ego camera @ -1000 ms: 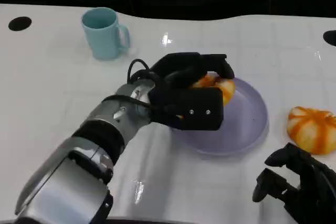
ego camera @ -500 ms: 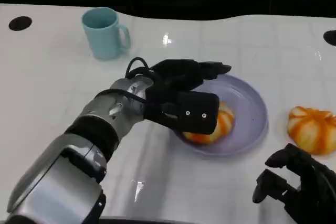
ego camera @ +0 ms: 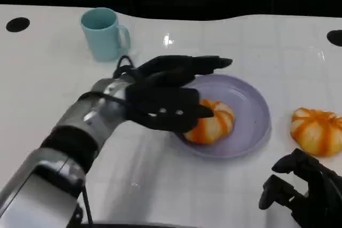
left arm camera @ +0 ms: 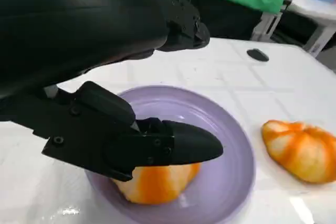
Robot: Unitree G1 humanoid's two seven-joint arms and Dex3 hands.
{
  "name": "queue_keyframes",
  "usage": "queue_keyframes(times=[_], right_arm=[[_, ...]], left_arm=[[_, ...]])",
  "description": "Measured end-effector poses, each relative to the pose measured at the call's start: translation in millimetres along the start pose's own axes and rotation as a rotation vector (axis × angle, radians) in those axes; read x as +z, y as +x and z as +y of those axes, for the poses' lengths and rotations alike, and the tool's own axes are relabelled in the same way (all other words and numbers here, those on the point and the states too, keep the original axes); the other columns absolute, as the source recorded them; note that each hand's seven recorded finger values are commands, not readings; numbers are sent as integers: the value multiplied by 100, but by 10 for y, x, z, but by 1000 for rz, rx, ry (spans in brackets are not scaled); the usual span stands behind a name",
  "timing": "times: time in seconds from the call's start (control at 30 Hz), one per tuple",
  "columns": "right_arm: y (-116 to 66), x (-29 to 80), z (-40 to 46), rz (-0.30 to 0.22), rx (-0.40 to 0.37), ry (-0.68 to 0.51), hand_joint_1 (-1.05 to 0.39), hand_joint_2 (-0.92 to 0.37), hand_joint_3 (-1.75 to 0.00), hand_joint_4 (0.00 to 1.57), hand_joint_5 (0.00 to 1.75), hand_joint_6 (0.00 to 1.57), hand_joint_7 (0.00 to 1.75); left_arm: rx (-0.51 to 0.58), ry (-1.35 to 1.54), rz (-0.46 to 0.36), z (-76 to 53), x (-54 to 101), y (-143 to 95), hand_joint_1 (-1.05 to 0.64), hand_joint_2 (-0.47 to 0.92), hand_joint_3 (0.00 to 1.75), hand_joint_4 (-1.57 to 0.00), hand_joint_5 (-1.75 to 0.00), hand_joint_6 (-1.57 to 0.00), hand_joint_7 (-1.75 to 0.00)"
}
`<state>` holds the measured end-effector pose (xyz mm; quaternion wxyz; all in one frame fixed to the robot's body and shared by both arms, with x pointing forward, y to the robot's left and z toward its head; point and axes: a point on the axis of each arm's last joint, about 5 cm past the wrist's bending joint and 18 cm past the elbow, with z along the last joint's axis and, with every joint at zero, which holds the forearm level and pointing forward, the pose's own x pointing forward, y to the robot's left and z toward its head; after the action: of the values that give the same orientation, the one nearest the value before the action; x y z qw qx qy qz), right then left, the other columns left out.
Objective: Grasp the bread from the table and place it into the plate.
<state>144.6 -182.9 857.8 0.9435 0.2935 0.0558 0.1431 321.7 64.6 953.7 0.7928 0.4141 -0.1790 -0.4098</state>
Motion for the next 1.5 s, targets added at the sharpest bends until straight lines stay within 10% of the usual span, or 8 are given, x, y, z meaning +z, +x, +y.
queue_keyframes(times=[0.57, 0.9, 1.07, 1.5], right_arm=[[20, 8, 10, 6, 3, 6, -51, -92, -19, 75, 153, 78, 109], [61, 12, 17, 6, -5, 5, -52, -92, -18, 75, 154, 81, 105], [61, 9, 20, 8, -9, 6, -52, -92, -18, 75, 154, 81, 105], [63, 6, 26, 11, -5, 8, -51, -92, -19, 75, 154, 80, 105]], left_arm=[[439, -784, -199, -437, -278, -847, -54, 92, 25, -69, -79, -79, -19], [611, -1257, -246, -836, -195, -1313, -57, 92, 25, -69, -128, -93, -27], [598, -1386, -247, -918, -181, -1439, -61, 92, 38, -68, -155, -69, -99], [598, -1604, -213, -1155, -192, -1581, -59, 92, 31, -78, -175, -56, -166]])
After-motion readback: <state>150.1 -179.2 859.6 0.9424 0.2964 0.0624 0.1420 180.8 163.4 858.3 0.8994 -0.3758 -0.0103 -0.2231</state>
